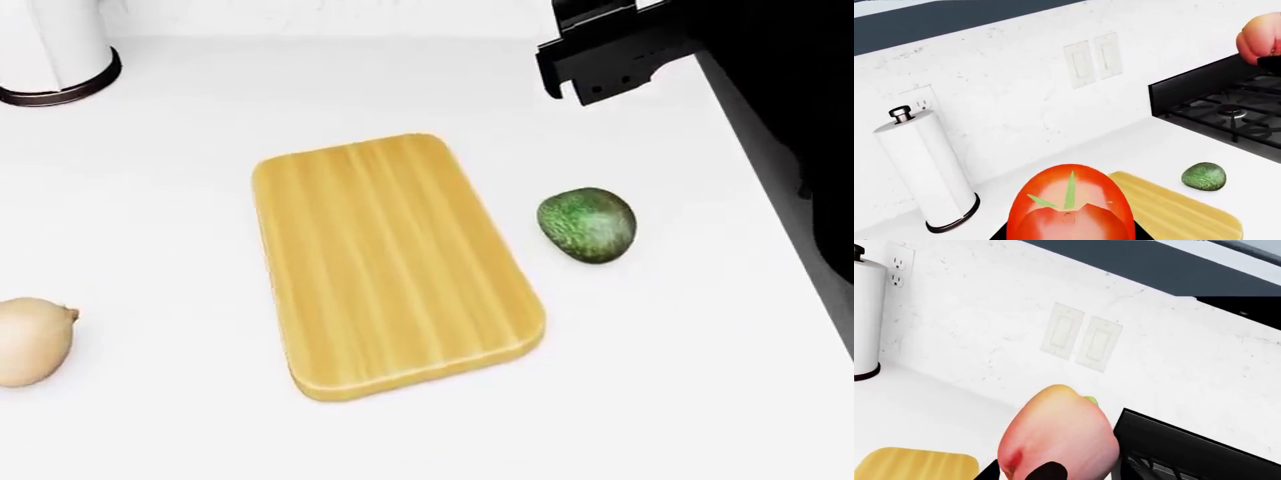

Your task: Place the avocado, onion, tomato and bell pepper on the cutting board.

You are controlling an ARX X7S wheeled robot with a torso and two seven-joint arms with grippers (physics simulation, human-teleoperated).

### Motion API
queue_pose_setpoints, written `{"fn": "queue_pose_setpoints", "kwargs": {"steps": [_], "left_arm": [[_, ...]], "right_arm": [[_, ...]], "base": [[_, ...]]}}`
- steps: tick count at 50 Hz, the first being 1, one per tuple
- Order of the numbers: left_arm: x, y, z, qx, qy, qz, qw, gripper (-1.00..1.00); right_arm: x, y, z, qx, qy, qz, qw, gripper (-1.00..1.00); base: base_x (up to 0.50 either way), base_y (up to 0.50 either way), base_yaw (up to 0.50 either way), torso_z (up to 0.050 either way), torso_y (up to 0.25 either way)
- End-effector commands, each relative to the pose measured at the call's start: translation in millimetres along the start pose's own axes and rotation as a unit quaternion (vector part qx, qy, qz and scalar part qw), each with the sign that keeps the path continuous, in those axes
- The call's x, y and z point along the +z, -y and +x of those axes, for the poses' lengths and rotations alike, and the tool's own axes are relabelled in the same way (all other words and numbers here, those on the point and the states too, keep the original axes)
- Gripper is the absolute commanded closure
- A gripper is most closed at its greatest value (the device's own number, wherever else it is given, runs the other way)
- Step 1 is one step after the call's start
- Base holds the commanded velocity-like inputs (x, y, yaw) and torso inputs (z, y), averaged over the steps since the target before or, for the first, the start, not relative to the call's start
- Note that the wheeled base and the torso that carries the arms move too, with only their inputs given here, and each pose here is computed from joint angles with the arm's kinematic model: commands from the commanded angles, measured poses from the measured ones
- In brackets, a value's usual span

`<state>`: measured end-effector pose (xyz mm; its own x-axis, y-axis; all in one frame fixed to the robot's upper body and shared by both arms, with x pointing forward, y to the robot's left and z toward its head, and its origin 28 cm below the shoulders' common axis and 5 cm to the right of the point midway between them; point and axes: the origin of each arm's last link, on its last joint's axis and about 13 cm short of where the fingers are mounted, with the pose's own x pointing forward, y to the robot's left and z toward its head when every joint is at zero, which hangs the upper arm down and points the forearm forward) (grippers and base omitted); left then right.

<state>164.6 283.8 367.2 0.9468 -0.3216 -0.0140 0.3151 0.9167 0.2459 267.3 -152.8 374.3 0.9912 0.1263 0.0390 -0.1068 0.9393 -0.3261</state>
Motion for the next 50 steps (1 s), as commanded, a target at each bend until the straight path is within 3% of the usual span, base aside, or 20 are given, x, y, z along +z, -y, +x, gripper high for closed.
{"fn": "queue_pose_setpoints", "kwargs": {"steps": [1,37,50], "left_arm": [[2,-0.1,-2,0.006,0.004,-0.005,1.0,1.0],[1,-0.1,-1,0.004,0.005,-0.007,1.0,1.0],[-1,0.1,-1,0.005,0.004,-0.01,1.0,1.0]], "right_arm": [[2,0.9,-1,-0.001,0.007,-0.011,1.0,1.0],[-5,-7.9,3,0.033,-0.002,-0.013,0.999,1.0],[-20,-25.2,25,0.094,-0.048,-0.031,0.994,1.0]], "base": [[0.32,0.0,0.0,0.0,0.0],[0.32,0.0,0.0,0.0,0.001],[0.02,0.0,0.0,0.0,0.001]]}}
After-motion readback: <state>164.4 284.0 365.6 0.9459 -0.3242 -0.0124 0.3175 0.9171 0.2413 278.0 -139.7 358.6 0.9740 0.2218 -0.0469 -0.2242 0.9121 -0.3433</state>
